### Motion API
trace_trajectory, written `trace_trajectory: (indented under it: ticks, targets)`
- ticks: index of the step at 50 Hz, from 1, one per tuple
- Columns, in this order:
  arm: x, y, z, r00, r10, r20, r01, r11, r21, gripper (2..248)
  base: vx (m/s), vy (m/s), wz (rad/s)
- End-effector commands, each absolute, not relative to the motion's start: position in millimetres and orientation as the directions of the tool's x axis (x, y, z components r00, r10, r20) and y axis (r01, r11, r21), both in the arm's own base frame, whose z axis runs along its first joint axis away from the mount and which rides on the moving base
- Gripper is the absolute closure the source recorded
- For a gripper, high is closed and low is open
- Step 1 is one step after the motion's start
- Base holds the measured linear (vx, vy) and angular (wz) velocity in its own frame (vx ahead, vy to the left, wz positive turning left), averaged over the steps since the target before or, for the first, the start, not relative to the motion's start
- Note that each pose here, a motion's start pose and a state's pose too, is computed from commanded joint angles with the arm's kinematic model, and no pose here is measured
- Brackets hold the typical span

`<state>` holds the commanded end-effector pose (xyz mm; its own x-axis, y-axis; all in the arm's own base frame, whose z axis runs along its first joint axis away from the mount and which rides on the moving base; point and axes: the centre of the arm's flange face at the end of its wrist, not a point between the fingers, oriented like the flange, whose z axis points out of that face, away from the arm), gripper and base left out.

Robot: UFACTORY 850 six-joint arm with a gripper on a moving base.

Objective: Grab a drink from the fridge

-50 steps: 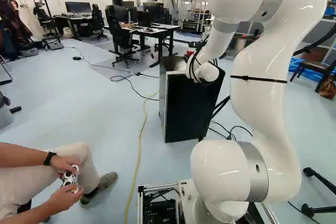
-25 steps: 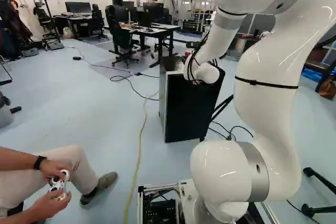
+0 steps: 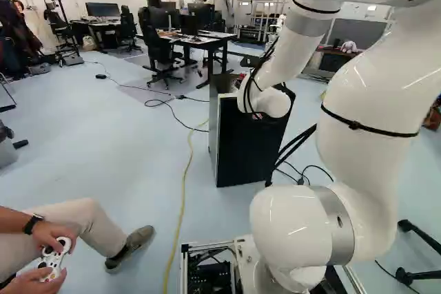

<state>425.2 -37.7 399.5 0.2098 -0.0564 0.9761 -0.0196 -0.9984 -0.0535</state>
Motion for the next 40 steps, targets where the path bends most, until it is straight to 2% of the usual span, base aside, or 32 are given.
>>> trace_trajectory:
  ticks: [40]
  targets:
    - [313,-7,380,0.293,-0.017,0.956,-0.008,-1.000,-0.015,152,0.000,0.000,0.000]
